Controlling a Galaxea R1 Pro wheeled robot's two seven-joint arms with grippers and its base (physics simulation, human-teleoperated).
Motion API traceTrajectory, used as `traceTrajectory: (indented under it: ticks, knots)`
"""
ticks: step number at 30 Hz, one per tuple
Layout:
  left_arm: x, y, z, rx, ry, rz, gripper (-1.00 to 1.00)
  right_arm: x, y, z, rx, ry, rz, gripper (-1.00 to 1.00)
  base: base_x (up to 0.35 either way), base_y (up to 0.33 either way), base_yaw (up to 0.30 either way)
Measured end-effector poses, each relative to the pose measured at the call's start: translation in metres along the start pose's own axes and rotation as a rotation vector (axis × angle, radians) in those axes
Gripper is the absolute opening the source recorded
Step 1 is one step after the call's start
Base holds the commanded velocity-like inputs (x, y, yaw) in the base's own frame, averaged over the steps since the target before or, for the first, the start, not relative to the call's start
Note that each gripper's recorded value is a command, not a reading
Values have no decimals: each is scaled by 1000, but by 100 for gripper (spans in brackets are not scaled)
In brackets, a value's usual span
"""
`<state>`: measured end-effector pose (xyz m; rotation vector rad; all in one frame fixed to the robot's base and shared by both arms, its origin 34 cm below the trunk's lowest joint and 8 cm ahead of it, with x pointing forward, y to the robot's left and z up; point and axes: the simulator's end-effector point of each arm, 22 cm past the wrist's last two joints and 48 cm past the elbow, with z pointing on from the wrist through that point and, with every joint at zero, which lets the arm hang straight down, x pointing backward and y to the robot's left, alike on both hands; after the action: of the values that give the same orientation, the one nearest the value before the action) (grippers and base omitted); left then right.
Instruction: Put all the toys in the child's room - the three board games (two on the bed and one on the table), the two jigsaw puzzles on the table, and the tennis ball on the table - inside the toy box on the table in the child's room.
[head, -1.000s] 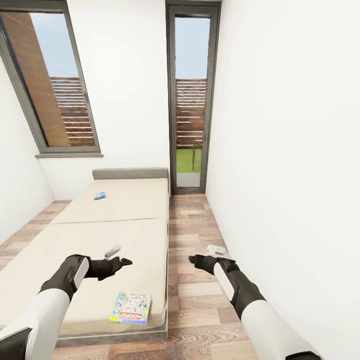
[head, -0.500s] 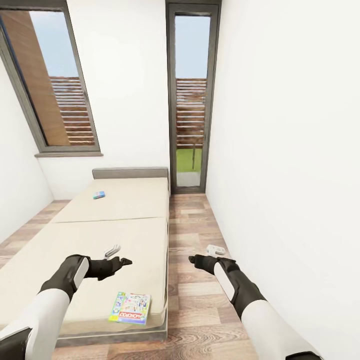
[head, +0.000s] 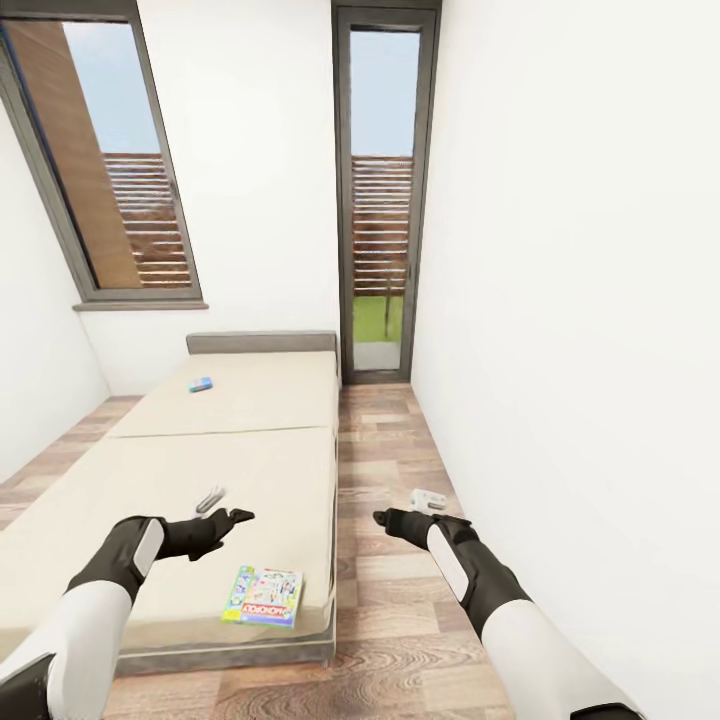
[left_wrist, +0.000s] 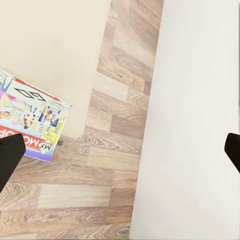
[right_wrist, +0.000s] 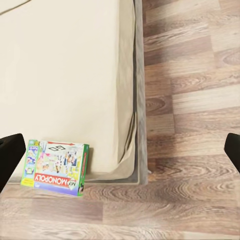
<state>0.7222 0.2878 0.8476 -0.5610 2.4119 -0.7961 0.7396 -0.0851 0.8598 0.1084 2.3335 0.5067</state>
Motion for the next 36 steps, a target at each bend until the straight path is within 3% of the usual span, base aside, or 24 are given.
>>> traceTrajectory:
  ticks: [12,36]
  knots:
    - [15,11,17,9,18,-26,100,8,-5,11,0,-3,-1,100,-5,0,0]
    - [20,33,40,15,1,-23,100,26,-16,35,2,-7,-5,100,0,0,0]
